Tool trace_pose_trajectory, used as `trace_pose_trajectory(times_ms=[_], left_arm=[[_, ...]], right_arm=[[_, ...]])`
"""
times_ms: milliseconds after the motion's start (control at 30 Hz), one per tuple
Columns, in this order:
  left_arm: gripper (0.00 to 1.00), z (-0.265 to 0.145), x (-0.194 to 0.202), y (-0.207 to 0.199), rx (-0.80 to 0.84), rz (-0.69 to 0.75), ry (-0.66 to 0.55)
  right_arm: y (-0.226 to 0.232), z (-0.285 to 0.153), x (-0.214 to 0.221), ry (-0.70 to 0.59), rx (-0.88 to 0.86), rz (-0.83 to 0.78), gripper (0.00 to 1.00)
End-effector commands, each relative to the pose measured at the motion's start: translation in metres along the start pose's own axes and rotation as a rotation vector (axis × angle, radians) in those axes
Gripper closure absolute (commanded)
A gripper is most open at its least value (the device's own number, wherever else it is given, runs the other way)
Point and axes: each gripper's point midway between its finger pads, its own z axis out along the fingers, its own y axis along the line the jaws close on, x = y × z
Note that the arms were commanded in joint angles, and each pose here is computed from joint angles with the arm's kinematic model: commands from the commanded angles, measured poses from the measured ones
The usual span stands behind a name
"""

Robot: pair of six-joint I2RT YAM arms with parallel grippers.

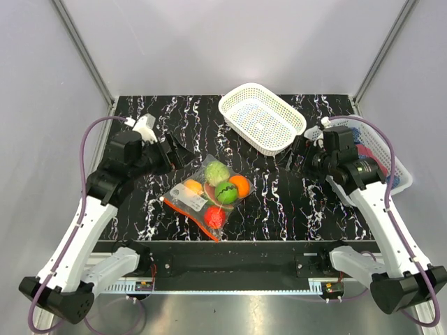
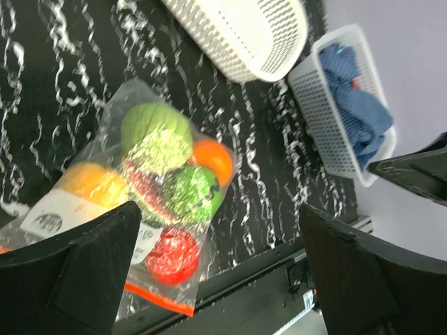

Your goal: Open the zip-top bag and remove the fake food

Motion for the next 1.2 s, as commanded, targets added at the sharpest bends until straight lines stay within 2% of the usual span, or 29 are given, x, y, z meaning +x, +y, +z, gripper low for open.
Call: trace_pose_trajectory(times_ms=[0, 133, 267, 433, 567, 667, 733, 867, 933, 967, 1033, 1167], left_arm=[[0.01, 0.004, 0.014, 0.013, -0.065, -0.011, 0.106], [0.01, 0.014, 0.052, 0.042, -0.137, -0.151, 0.246], [0.01, 0.013, 0.076, 0.069, -0.229, -0.224, 0.298], [0.01, 0.006, 0.099, 0.093, -0.328, -0.277, 0.324], [0.07, -0.001, 0.137, 0.112, -0.377, -0.350, 0.395], [0.09, -0.007, 0.154, 0.120, -0.395, -0.398, 0.396], [0.12, -0.010, 0.163, 0.127, -0.410, -0.420, 0.382], [0.20, -0.009, 0.148, 0.135, -0.420, -0.396, 0.268], [0.23, -0.001, 0.151, 0.143, -0.420, -0.392, 0.251], [0.30, 0.006, 0.149, 0.144, -0.401, -0.389, 0.228], [0.34, 0.013, 0.157, 0.153, -0.385, -0.406, 0.208], [0.36, 0.023, 0.140, 0.154, -0.294, -0.427, 0.039]], right_arm=[[0.012, 0.004, -0.013, 0.007, -0.030, -0.097, 0.00], [0.037, 0.013, -0.016, 0.048, -0.089, -0.169, 0.00], [0.067, 0.037, 0.006, 0.134, -0.109, -0.262, 0.00], [0.115, 0.061, 0.070, 0.264, -0.194, -0.411, 0.00], [0.122, 0.063, 0.096, 0.305, -0.221, -0.486, 0.00], [0.120, 0.060, 0.110, 0.321, -0.263, -0.489, 0.00], [0.113, 0.062, 0.122, 0.344, -0.274, -0.491, 0.00], [0.104, 0.062, 0.133, 0.365, -0.274, -0.504, 0.00], [0.103, 0.062, 0.131, 0.357, -0.271, -0.506, 0.00], [0.105, 0.060, 0.128, 0.344, -0.275, -0.507, 0.00], [0.108, 0.057, 0.124, 0.325, -0.278, -0.505, 0.00], [0.114, 0.045, 0.115, 0.289, -0.295, -0.500, 0.00]])
